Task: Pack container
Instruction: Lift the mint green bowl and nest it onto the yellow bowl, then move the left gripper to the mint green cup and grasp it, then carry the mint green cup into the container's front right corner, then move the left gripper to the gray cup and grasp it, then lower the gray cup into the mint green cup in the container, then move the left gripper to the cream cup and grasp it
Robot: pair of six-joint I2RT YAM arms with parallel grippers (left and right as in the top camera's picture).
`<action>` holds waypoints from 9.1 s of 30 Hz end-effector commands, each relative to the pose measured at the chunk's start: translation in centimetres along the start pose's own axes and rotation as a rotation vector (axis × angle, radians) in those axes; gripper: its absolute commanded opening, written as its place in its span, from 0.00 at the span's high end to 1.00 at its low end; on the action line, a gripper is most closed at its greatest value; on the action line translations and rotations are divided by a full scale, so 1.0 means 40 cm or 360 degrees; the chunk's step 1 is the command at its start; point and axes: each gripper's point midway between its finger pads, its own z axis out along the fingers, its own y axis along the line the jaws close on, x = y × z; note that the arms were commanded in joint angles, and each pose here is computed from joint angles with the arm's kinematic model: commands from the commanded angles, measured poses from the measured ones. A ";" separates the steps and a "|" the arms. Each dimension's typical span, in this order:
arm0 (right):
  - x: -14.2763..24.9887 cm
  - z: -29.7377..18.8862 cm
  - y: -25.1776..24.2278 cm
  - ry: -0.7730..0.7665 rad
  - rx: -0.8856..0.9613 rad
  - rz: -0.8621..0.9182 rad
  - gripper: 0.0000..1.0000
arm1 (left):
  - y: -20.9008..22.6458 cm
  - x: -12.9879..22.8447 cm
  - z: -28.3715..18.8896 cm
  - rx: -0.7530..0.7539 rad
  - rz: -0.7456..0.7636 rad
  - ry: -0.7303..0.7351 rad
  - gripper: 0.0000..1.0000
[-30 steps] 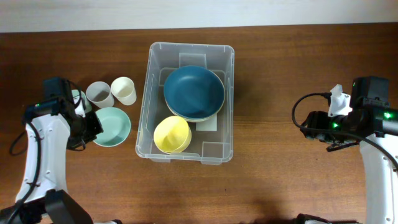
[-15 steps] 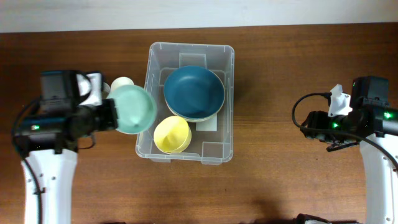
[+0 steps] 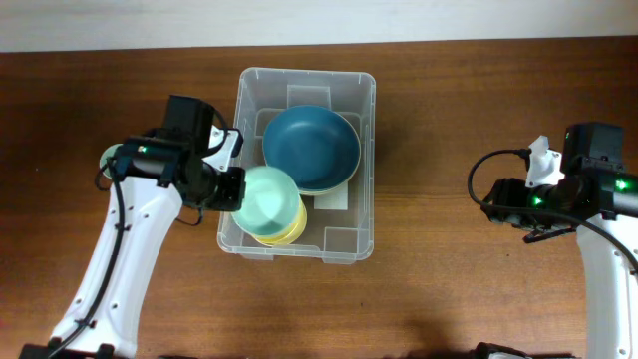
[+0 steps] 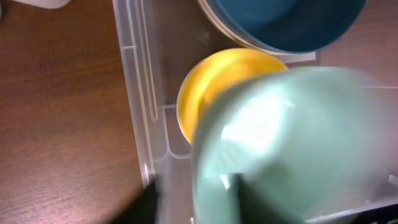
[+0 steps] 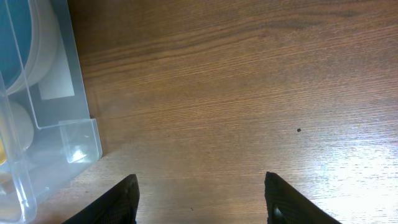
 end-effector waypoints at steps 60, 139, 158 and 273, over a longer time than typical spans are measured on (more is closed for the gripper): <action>0.006 0.007 0.007 0.0020 -0.0017 -0.0024 0.35 | 0.773 -0.063 0.216 -0.0406 -0.1271 -0.0137 0.72; 0.003 0.006 0.001 0.0011 -0.0012 0.0023 0.30 | -0.259 -0.170 0.028 -0.0340 0.0581 0.0047 0.54; 0.003 0.006 0.001 0.0010 -0.0013 0.0016 0.29 | 0.533 -0.257 -0.098 -0.0414 -0.0754 -0.0221 0.35; 0.003 0.007 0.001 0.0013 -0.0013 0.0012 0.27 | 0.423 -0.293 0.300 -0.0249 -0.0610 -0.0073 0.29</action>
